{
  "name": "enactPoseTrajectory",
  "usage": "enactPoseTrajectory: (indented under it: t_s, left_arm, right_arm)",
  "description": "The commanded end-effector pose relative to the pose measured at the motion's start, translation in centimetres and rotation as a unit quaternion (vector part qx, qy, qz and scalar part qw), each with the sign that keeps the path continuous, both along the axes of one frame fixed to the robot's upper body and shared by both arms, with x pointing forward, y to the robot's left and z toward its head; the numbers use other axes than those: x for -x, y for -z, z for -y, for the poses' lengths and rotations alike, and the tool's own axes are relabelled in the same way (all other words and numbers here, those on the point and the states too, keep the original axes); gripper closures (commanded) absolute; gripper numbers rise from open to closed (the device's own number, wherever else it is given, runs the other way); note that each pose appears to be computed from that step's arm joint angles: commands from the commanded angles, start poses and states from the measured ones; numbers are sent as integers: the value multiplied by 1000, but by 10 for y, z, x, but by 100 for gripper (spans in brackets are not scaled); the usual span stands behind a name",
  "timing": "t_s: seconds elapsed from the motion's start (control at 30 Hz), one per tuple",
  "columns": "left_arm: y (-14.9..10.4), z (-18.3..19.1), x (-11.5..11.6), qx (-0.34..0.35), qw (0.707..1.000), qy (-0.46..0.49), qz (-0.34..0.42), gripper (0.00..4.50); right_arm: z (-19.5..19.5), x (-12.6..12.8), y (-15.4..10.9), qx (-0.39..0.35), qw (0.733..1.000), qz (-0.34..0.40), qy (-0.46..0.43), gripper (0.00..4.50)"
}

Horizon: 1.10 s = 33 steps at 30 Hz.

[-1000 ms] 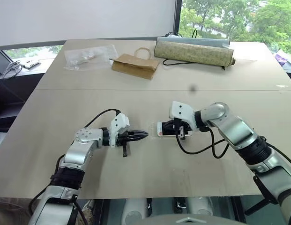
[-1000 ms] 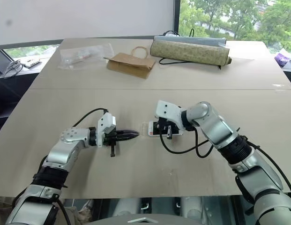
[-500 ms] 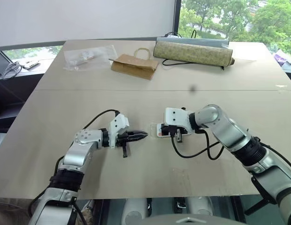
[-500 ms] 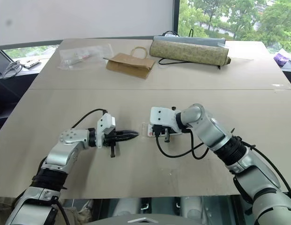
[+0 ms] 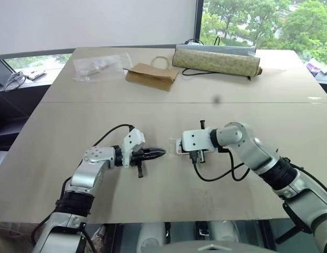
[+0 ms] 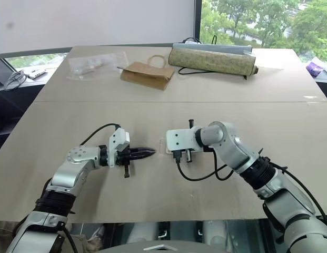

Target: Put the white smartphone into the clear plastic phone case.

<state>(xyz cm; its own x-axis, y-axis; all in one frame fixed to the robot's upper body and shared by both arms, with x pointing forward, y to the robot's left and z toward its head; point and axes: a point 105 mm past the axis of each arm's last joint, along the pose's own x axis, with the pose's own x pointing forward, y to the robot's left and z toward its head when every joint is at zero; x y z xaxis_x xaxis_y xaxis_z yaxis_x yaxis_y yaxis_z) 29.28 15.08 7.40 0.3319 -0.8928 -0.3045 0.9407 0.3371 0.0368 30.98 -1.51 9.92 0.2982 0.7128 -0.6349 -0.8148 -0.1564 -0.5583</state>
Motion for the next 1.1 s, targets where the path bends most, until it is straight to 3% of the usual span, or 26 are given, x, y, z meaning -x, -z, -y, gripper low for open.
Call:
enactPoseTrajectory:
  t_s: [0.03,0.37,0.47,0.63,0.8,0.9,1.1]
  left_arm:
    - [-11,1,1,3,1000,5,21,447]
    - [-12,3,1,6,1000,5,18,447]
    - [-13,3,2,7,1000,4,19,447]
    - [-14,-2,2,4,1000,-4,18,447]
    - [-16,-7,0,10,1000,-19,12,447]
    - [-17,-8,-1,13,1000,-24,4,447]
    - [-16,-2,-5,6,1000,-15,3,447]
  right_arm:
    - [16,9,56,81,995,-50,7,450]
    - [9,19,86,117,992,-51,-21,450]
    - [4,9,71,62,997,-55,7,450]
    - [4,8,-2,-114,983,-131,65,450]
    - [21,20,-43,-168,970,-148,92,450]
    - [38,20,-51,-173,967,-136,129,450]
    - [75,14,-44,-139,963,-104,204,450]
